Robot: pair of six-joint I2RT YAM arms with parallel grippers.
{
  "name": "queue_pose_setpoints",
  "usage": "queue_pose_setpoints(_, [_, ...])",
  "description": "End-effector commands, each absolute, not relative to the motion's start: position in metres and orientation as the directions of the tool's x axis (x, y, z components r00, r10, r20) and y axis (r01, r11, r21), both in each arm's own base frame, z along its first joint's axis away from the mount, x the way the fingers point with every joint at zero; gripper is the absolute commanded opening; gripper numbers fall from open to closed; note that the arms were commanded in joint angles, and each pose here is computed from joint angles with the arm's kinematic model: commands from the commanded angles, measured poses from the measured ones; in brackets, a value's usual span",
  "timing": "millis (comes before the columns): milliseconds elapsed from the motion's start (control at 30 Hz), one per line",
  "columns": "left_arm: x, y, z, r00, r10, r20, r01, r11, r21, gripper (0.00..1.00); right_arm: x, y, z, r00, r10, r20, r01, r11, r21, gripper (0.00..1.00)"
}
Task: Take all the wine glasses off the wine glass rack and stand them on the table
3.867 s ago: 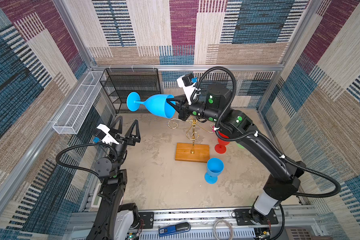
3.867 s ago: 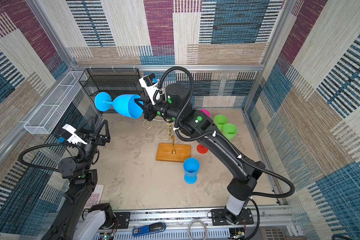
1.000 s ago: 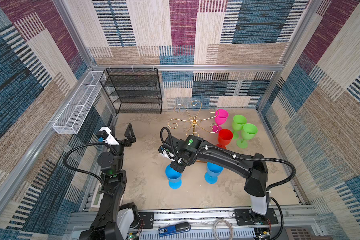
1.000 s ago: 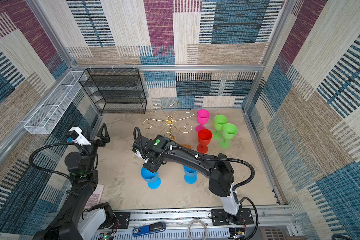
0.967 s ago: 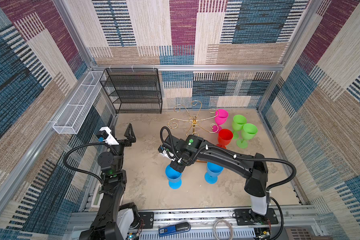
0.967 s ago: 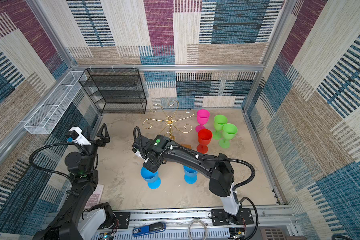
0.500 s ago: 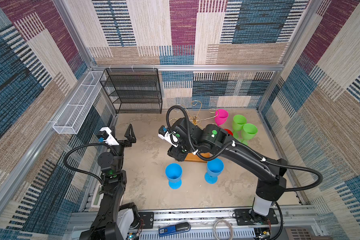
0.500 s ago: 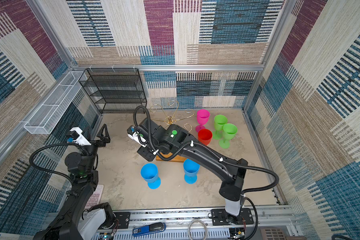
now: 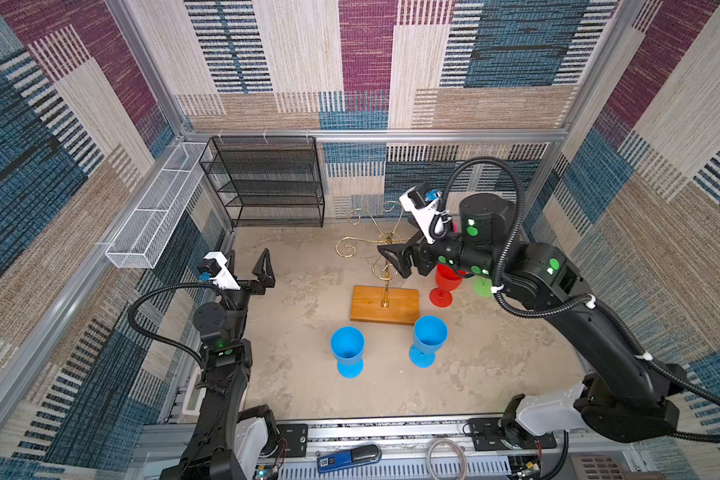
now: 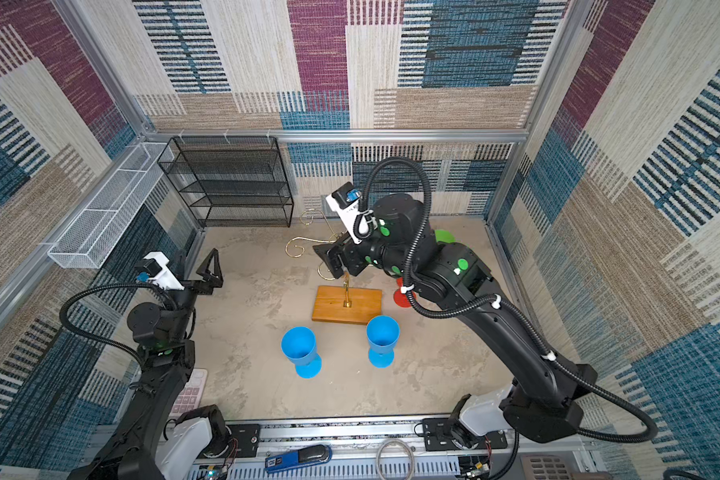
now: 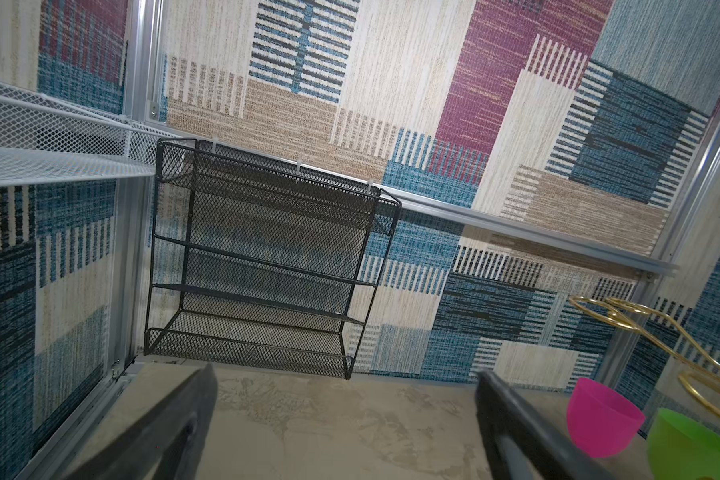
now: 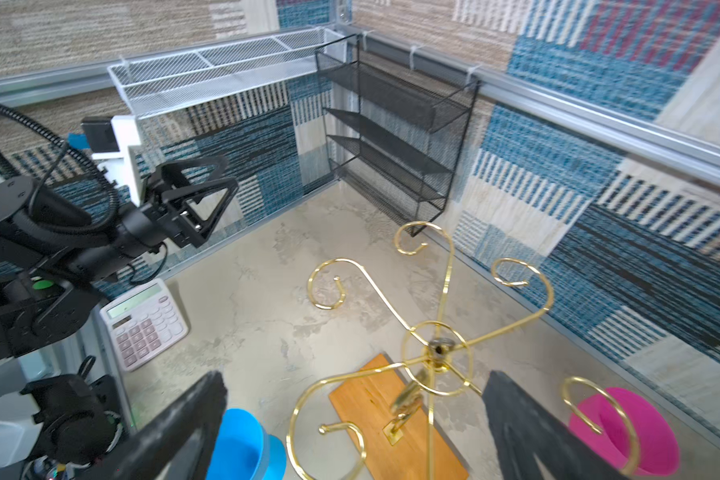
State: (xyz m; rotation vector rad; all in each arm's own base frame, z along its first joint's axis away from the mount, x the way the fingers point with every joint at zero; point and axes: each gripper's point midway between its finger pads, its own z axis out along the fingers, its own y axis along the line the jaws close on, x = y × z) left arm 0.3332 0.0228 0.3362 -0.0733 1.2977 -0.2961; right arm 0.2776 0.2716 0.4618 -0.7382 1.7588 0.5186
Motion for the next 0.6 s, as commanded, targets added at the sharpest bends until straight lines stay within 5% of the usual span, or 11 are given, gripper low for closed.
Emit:
queue_pose_setpoints(0, [0.335, 0.021, 0.336, 0.232, -0.223, -0.947, 0.180, 0.966, -0.184, 0.99, 0.297, 0.245, 0.493, -0.108, -0.074, -0.991, -0.646, 0.763, 0.013, 0.99])
queue_pose_setpoints(567, [0.347, 0.021, 0.306, 0.145, -0.215, -0.966, 0.170, 0.967, -0.190, 0.99, 0.383, 0.103, 0.389, -0.210, 0.084, -0.974, -0.336, 0.930, 0.153, 0.99])
